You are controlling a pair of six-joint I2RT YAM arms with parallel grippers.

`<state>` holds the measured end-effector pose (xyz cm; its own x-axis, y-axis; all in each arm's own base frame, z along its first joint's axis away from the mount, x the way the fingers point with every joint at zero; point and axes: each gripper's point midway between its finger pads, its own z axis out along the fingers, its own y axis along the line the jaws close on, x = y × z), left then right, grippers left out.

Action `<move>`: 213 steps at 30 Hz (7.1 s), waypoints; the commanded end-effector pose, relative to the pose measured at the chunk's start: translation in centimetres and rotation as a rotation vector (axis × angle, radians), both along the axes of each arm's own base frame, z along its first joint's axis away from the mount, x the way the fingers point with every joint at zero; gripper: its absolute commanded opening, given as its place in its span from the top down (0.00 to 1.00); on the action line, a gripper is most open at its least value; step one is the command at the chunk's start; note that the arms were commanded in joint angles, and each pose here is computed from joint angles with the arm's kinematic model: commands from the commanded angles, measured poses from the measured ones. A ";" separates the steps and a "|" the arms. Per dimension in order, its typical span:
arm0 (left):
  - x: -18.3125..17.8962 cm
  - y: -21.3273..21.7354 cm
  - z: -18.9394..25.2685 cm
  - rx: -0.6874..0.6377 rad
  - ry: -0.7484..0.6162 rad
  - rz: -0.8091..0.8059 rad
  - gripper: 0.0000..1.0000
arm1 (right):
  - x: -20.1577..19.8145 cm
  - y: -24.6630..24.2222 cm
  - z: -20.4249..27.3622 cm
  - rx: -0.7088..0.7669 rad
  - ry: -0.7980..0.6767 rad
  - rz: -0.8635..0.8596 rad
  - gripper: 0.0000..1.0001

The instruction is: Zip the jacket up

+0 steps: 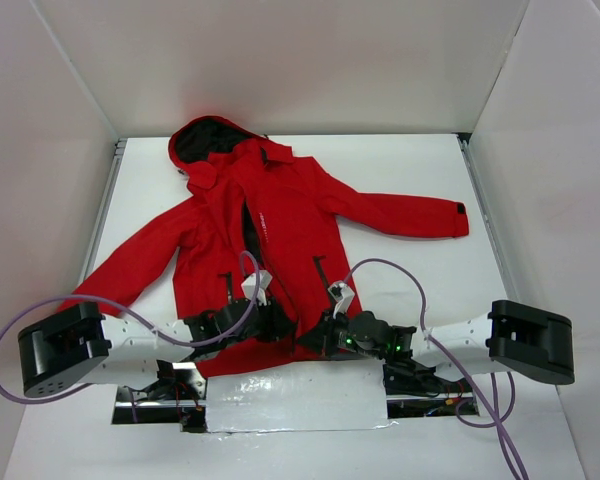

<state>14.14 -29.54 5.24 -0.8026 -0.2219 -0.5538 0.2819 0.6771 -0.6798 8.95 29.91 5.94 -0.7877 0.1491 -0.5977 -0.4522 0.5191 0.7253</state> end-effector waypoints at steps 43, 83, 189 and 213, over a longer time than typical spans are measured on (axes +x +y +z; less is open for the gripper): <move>-0.5 0.2 2.4 -0.062 -0.047 0.009 1.00 | 0.3 1.1 -0.5 0.045 0.053 -0.034 0.77; -2.3 0.1 -2.9 0.063 0.093 -0.021 1.00 | 0.0 1.8 -1.5 0.057 0.090 -0.019 0.74; -2.2 1.9 10.5 -0.423 -0.293 -0.052 1.00 | 0.3 3.6 14.2 0.496 -0.328 0.329 0.71; -2.8 1.9 10.9 -0.452 -0.306 -0.081 1.00 | 1.8 2.9 13.1 0.480 -0.306 0.264 0.84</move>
